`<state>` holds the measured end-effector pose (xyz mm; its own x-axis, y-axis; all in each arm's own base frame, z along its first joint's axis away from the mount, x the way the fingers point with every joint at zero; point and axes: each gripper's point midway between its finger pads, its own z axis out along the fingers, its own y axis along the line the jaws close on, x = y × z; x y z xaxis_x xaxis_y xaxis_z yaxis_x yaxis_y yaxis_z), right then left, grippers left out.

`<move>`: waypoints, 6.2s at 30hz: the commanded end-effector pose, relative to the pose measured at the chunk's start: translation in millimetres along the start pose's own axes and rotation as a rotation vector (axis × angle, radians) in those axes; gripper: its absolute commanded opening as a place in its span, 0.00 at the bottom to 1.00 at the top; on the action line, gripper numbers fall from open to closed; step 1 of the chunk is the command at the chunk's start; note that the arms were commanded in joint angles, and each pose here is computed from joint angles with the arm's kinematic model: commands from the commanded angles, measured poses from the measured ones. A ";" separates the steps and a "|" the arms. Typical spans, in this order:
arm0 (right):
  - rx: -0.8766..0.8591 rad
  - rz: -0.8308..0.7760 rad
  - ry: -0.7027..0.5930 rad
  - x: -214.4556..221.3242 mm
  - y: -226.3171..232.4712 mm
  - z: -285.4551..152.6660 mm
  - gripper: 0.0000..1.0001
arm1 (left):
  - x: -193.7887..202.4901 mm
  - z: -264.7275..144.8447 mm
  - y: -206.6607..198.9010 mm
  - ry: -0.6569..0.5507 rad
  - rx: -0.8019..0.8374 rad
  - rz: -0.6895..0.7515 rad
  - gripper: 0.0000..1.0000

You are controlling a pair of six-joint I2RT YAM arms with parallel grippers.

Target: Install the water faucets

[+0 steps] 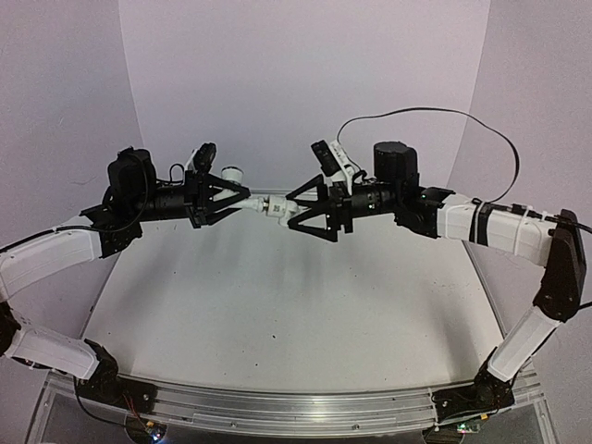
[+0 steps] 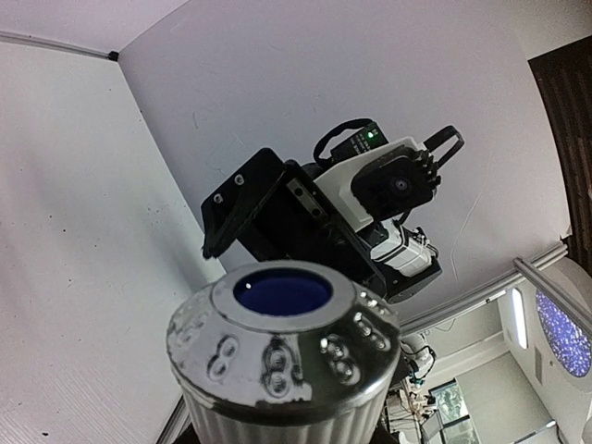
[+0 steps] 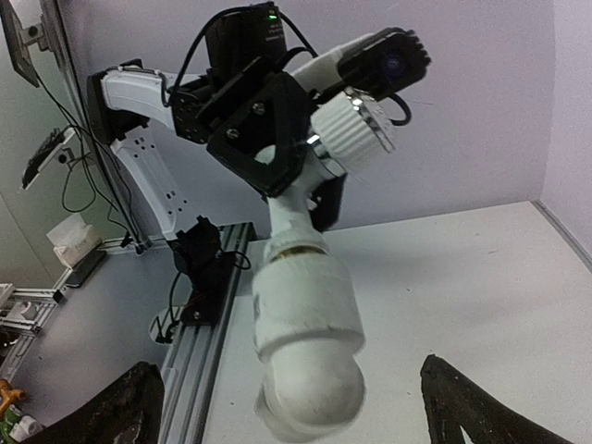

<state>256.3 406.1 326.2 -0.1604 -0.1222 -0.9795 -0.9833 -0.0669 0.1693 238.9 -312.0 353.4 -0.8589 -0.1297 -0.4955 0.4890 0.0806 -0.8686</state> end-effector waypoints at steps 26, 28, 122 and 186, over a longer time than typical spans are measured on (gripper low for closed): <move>-0.269 0.962 -0.067 -39.5 19.8 18.9 0.00 | 53.8 -27.2 -77.2 0.037 0.469 1.553 0.00; -0.288 1.032 -0.063 -46.0 24.1 16.1 0.00 | 50.2 -26.0 -90.7 0.020 0.560 1.723 0.00; 0.188 0.805 -0.108 -7.9 -51.5 -35.9 0.89 | 26.4 2.1 -94.1 -0.022 0.331 1.512 0.00; -0.260 0.941 -0.190 -16.6 23.0 -4.1 0.49 | 33.3 30.5 -35.7 0.134 0.043 1.721 0.00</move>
<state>222.8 413.3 307.0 -0.9077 -0.1930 -0.3725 -0.3420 -0.1738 0.9235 203.9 -349.7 339.5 0.4052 0.1469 -0.9023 0.9088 0.0421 0.4150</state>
